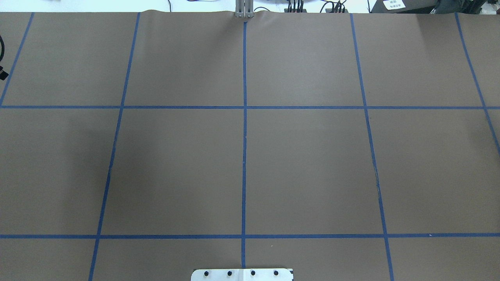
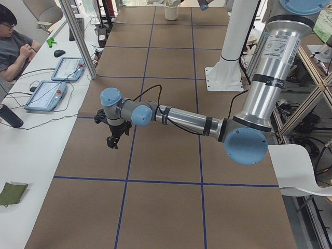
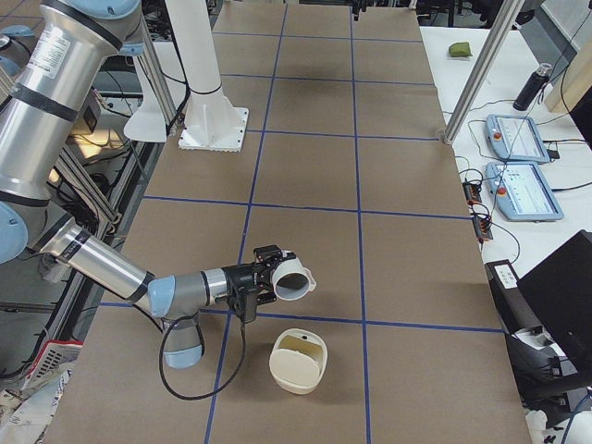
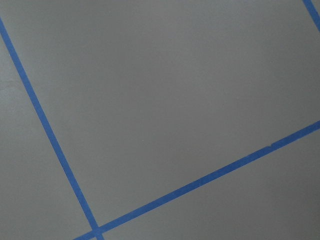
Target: Left arm hands cup to right arm to dump lemon
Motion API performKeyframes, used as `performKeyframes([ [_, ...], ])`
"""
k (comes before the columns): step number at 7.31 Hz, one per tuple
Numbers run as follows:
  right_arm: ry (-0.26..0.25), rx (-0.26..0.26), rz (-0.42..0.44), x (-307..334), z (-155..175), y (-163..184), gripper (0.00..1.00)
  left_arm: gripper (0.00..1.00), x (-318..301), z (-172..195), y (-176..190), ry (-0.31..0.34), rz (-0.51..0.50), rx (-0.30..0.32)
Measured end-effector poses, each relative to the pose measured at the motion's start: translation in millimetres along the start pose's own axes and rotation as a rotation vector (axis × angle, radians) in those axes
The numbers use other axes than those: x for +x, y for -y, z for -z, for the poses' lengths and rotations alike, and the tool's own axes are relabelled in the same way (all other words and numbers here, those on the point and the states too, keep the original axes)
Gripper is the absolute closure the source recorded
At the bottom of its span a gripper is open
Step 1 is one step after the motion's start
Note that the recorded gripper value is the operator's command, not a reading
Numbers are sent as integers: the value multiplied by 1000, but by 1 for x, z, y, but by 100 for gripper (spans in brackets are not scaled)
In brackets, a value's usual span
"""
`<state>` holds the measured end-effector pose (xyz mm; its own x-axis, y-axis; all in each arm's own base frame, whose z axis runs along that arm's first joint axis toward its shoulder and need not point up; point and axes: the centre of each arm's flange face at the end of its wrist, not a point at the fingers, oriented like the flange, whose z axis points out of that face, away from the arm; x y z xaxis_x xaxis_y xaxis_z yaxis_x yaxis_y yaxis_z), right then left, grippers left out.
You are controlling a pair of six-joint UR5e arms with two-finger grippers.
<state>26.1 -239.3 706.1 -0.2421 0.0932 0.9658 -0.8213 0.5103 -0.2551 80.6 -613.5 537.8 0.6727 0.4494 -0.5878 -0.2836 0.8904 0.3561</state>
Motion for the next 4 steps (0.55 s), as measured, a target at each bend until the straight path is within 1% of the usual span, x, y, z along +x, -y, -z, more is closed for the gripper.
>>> performKeyframes([
  [3,43,51,-296,-3,-2,14,95,0,0,1,0,1,0,1],
  [4,51,70,-356,-2,-1,19,95,0,0,1,1,1,0,2],
])
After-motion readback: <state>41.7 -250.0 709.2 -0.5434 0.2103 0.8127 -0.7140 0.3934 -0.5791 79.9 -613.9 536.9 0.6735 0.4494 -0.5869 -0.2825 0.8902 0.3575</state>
